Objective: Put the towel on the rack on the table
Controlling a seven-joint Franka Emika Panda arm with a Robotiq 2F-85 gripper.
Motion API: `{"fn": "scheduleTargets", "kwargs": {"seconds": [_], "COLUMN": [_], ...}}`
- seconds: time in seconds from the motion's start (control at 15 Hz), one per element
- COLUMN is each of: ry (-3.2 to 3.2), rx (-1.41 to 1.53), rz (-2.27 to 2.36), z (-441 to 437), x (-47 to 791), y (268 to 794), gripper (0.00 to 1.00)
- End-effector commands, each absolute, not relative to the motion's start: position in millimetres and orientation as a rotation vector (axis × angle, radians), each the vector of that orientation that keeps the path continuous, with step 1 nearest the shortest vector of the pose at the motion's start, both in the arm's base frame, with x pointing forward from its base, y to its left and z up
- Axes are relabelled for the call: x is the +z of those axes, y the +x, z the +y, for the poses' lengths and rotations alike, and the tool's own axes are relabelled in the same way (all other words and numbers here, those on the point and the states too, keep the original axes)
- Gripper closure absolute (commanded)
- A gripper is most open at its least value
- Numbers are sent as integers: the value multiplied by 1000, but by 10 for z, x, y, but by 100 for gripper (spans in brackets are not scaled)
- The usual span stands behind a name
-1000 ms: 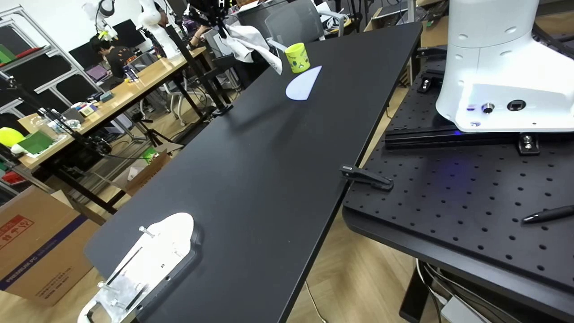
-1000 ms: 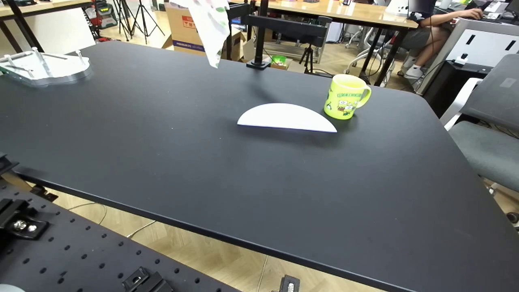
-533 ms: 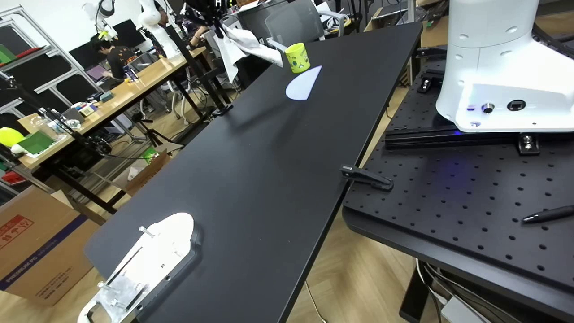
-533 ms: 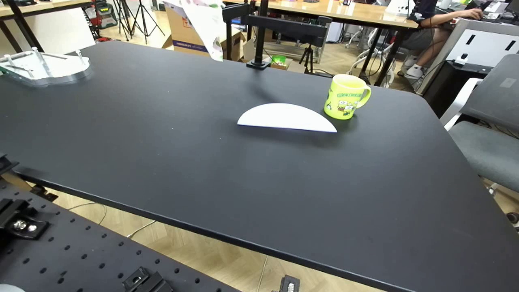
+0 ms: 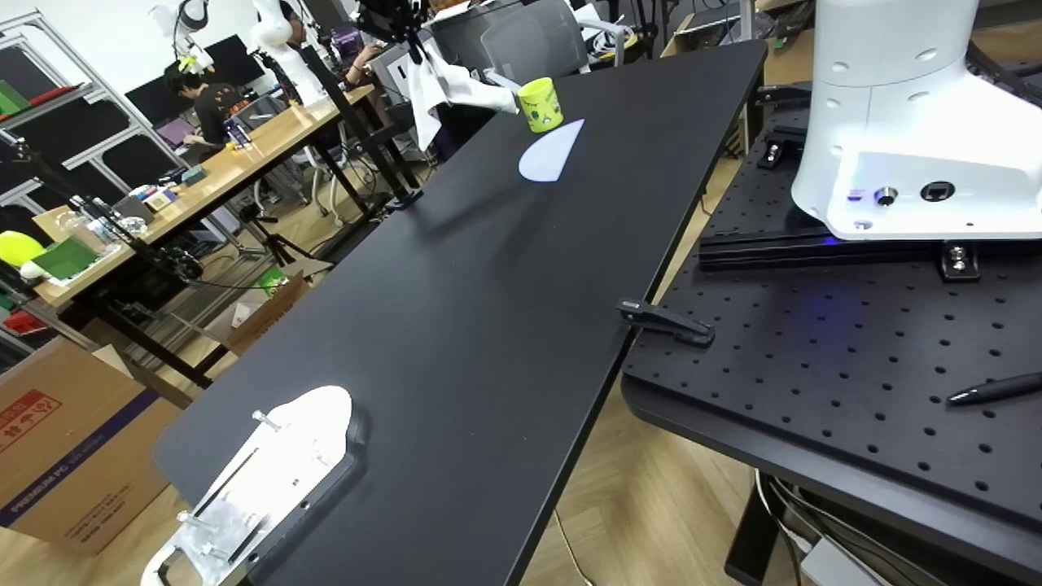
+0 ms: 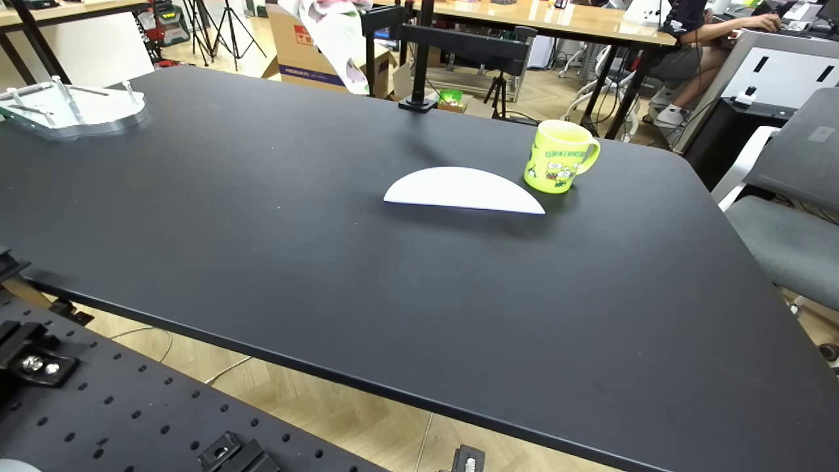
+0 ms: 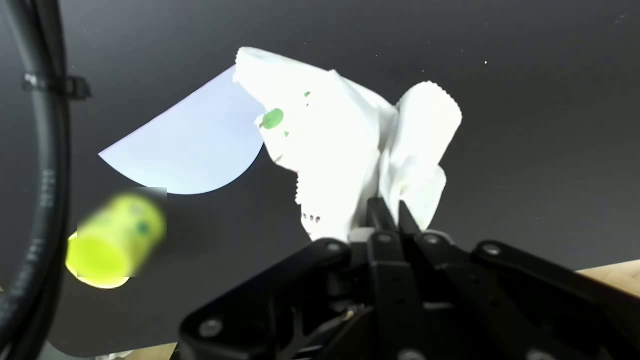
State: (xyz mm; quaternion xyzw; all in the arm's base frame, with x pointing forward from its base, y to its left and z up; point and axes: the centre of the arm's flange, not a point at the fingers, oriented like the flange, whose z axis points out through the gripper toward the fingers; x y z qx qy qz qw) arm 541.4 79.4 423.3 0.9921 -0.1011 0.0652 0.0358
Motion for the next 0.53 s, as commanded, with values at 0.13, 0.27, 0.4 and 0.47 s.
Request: {"fn": "scheduleTargets", "kwargs": {"seconds": [0.13,0.27,0.4,0.47], "ry": [3091,3097,3099,3097], "rx": [156,156,167,172], "rz": [-352,-360,-388,-397], "z": [593,557,520,501], "x": [4099,4082,4080,4089], "y": [5513,5513,5493,5479], "gripper": [79,68,91,94]}}
